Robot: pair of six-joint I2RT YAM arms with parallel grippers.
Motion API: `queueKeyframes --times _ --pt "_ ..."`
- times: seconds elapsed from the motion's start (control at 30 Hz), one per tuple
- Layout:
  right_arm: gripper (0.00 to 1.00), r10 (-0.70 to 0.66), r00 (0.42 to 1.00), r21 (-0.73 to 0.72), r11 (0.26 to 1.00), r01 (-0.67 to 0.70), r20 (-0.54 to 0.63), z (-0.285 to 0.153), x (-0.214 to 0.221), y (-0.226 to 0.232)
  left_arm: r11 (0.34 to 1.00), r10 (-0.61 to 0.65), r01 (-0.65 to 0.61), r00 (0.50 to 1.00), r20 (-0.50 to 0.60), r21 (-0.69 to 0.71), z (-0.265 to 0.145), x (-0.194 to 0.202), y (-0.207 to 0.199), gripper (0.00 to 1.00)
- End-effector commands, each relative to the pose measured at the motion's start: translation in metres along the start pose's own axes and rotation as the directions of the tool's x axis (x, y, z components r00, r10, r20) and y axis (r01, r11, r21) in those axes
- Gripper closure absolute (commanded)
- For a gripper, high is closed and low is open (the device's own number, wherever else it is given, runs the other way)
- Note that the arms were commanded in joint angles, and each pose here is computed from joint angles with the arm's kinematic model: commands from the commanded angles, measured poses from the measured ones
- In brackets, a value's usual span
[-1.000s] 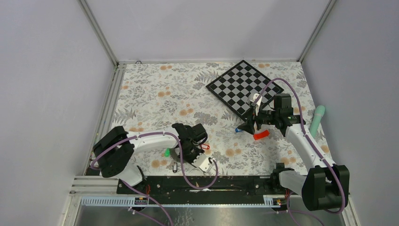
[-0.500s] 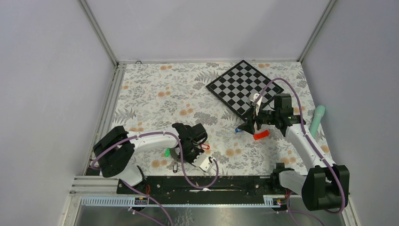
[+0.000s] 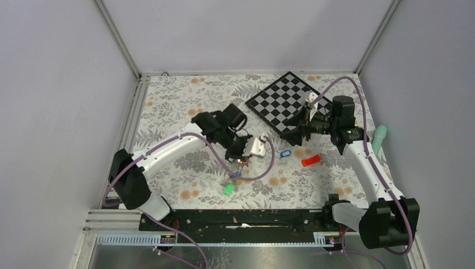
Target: Put the keys on the keyring
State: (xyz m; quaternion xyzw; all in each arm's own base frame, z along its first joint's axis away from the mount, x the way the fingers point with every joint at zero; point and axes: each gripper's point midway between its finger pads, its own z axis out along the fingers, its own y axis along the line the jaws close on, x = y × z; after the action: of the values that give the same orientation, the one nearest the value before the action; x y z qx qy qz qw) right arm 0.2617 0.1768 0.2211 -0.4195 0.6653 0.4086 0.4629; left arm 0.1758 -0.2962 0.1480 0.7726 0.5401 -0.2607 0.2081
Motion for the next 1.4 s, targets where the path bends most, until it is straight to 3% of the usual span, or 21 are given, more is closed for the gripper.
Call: queueKeyframes --times 0.0,0.2,0.4,0.9,1.13,1.37 --pt "0.29 -0.024 0.995 -0.092 0.995 0.033 0.1 0.003 -0.055 0.011 0.993 -0.089 0.107 0.956 0.279 -0.053 -0.052 -0.072 0.032 1.0" --pt "0.29 -0.032 0.988 -0.114 0.992 0.049 0.151 0.011 -0.082 0.012 0.959 -0.175 0.254 0.879 0.443 -0.126 -0.088 -0.113 0.076 1.0" --pt "0.32 -0.021 0.988 -0.151 0.987 0.045 0.156 0.02 -0.094 0.019 0.932 -0.192 0.326 0.816 0.545 -0.159 -0.105 -0.135 0.093 1.0" --pt "0.38 -0.042 0.994 -0.228 0.971 0.065 0.103 0.028 -0.071 0.038 0.926 -0.278 0.375 0.754 0.595 -0.042 -0.089 -0.136 0.086 1.0" --pt "0.4 -0.091 0.994 -0.201 0.974 0.101 0.06 0.024 -0.053 0.039 0.967 -0.218 0.252 0.759 0.614 0.032 -0.087 -0.138 0.065 1.0" --pt "0.42 -0.107 0.993 -0.192 0.975 0.113 0.042 0.025 -0.041 0.039 0.974 -0.201 0.221 0.761 0.617 0.046 -0.085 -0.135 0.059 1.0"
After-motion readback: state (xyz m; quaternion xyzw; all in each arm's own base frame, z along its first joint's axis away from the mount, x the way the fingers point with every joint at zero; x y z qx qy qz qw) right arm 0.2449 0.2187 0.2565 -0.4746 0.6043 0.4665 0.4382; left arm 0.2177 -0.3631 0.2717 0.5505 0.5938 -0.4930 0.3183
